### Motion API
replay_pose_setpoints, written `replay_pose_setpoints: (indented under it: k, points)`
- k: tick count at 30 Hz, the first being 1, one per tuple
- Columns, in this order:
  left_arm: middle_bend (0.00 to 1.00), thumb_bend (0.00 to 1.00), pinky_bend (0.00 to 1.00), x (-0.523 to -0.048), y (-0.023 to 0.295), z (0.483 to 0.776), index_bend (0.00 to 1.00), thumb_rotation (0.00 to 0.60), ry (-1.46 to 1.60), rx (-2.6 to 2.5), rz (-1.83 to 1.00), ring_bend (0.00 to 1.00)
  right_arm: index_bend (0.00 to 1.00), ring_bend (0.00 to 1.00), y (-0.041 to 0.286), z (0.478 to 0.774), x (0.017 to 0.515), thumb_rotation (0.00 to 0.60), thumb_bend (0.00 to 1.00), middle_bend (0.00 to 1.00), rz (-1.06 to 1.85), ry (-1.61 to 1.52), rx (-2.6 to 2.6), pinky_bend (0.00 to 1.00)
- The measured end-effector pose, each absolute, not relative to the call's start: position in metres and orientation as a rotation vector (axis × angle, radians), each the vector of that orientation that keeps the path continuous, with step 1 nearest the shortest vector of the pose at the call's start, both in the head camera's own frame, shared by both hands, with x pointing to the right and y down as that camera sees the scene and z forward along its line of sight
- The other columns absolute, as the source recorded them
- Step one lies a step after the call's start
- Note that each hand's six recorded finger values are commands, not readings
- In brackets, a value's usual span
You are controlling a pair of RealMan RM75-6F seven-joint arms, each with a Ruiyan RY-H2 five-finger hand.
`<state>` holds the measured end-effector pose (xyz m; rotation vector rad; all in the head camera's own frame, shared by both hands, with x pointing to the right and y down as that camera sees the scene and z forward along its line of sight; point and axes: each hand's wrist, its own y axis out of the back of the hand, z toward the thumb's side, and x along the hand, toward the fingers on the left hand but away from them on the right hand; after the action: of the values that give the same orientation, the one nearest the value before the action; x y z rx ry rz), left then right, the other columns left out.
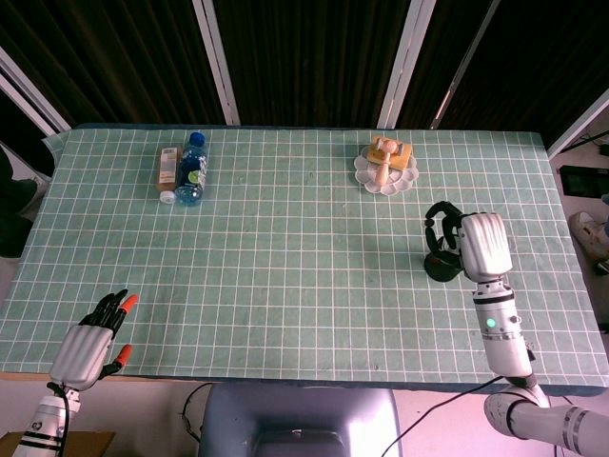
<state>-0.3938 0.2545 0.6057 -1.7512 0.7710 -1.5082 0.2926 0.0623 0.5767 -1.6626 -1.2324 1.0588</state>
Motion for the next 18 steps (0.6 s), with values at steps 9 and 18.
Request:
replay_pose_setpoints:
  k: [9, 18]
  points:
    - [0.00, 0.39, 0.35, -0.395, 0.254, 0.606, 0.08, 0.600, 0.777, -1.750, -1.512, 0.05, 0.81, 1.00, 0.047, 0.654, 0.264, 0.600, 0.88, 1.00, 1.189, -0.920, -1.505, 1.00]
    - [0.00, 0.39, 0.35, -0.396, 0.253, 0.605, 0.08, 0.600, 0.783, -1.751, -1.510, 0.05, 0.78, 1.00, 0.050, 0.723, 0.224, 0.600, 0.88, 1.00, 1.233, -0.662, -1.421, 1.00]
